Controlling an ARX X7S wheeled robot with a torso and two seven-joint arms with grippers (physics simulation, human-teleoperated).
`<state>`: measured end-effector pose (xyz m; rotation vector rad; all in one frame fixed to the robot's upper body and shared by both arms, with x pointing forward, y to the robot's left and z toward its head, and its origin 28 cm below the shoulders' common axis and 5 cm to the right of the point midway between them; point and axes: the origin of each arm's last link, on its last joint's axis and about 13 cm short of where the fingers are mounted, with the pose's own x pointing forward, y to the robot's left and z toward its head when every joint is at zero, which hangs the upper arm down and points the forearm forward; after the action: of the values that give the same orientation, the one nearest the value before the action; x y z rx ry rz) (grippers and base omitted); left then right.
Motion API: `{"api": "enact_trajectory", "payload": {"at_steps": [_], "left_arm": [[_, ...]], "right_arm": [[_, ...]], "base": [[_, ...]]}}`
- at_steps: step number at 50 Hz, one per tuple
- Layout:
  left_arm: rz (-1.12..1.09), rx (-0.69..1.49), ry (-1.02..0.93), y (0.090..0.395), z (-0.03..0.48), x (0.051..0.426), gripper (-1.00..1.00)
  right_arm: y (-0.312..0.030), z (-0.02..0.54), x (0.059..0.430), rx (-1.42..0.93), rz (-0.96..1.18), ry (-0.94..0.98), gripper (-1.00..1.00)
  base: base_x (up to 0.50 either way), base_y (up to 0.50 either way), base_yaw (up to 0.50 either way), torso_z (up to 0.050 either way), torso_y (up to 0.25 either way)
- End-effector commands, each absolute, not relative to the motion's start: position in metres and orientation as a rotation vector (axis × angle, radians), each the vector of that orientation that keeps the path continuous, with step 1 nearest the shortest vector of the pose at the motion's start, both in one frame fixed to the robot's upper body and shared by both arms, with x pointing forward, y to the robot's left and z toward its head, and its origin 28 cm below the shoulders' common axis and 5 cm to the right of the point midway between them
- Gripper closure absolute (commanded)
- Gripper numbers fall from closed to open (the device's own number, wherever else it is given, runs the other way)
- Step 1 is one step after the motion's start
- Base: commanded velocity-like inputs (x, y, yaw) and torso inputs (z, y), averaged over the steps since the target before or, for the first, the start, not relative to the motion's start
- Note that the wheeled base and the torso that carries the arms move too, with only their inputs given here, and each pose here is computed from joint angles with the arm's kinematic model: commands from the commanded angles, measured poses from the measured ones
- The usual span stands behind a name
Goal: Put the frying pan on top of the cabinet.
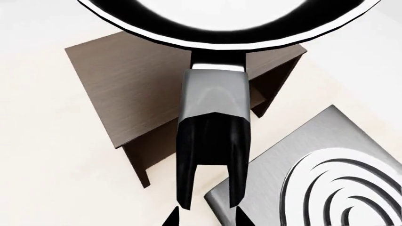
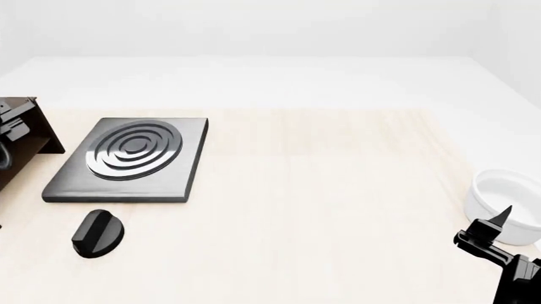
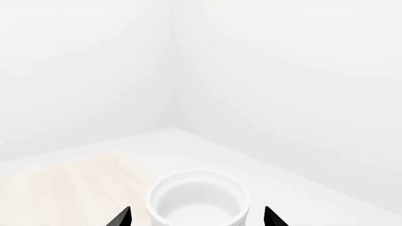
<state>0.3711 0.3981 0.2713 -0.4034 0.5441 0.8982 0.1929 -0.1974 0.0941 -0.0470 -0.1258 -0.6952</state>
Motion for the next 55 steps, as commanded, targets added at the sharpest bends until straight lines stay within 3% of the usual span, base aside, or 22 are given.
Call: {"api": "enact_trajectory", "payload": {"at_steps": [1, 16, 36, 46, 47, 55], "left_arm": [[0.988, -0.451, 0.554, 0.409, 0.266, 0.366, 1.0], [0.947, -0.447, 0.518, 0.408, 0.273, 0.368, 1.0], [0.965, -0.513, 0.498, 0.41, 0.275, 0.368, 1.0], [0.993, -0.548, 0.448, 0.414, 0.279, 0.369, 1.0], [0.99, -0.554, 0.448, 0.413, 0.28, 0.369, -1.0], [0.964, -0.491, 0.319, 0.414, 0.293, 0.373, -1.0]], "right_arm": [[-0.196, 0.093, 0.194, -0.048, -0.69, -0.122, -1.0], [-0.196, 0.091, 0.193, -0.046, -0.689, -0.117, -1.0], [-0.194, 0.089, 0.195, -0.045, -0.68, -0.113, -1.0], [-0.194, 0.087, 0.195, -0.044, -0.677, -0.107, -1.0], [-0.194, 0.087, 0.195, -0.044, -0.676, -0.106, -1.0], [-0.194, 0.088, 0.195, -0.044, -0.674, -0.108, -1.0]], "base": [[0.0, 0.0, 0.0, 0.0, 0.0], [0.0, 0.0, 0.0, 0.0, 0.001], [0.0, 0.0, 0.0, 0.0, -0.25], [0.0, 0.0, 0.0, 0.0, 0.0], [0.01, 0.0, 0.0, 0.0, 0.0], [0.0, 0.0, 0.0, 0.0, 0.0]]}}
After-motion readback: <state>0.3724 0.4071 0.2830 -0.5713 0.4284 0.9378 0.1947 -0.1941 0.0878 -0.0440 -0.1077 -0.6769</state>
